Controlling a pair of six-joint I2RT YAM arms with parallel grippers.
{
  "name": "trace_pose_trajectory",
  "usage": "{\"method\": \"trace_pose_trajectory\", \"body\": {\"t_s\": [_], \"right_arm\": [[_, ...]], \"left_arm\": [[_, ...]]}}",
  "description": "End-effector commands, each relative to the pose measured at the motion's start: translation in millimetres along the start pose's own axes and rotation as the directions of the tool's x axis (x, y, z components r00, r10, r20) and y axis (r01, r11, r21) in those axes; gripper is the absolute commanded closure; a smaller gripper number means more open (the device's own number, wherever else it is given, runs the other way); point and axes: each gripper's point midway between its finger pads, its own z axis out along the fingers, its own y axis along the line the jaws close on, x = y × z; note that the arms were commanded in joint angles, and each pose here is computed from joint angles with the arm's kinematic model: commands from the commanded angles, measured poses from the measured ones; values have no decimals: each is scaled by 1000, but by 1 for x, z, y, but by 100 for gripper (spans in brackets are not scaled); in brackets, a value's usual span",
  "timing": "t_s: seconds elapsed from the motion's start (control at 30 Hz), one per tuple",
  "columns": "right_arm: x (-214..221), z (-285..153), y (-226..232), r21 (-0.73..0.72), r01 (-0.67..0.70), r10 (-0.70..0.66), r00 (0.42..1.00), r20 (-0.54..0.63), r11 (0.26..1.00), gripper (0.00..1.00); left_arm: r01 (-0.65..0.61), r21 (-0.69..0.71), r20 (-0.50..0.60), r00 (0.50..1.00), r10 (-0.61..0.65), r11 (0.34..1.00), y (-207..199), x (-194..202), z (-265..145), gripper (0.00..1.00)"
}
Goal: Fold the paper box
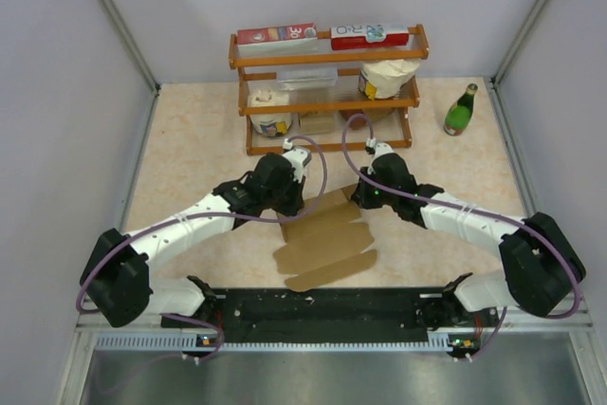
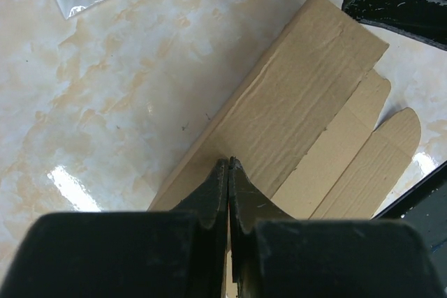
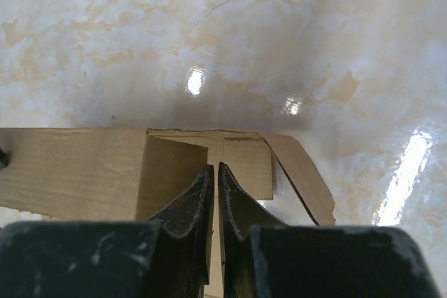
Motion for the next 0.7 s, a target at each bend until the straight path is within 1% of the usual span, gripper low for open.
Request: {"method": "trace_pose_trajectory", "body": {"t_s": [0.0,0.17,0.4,0.5,0.67], "right_arm": [[-30,0,27,-116,15,-7,997,73,993,94],[-24,3,34,-169,3,5,999,47,986,93],[-18,4,29,-202,-46,53,998,26,978,93],[-16,6,20,-169,-49,54,998,26,984,92],[-6,11,-5,-55,6,-6,1000,-2,998,91]], "left_arm": [[7,22,19,1000,-7,1000,-6,-2,5,100],[7,26,7,1000,-7,1000,-7,3,8,100],[5,26,-9,1000,-5,1000,-9,9,11,100],[3,24,-10,1000,-3,1000,-9,9,12,100],[2,23,-8,1000,-2,1000,-10,9,11,100]]}}
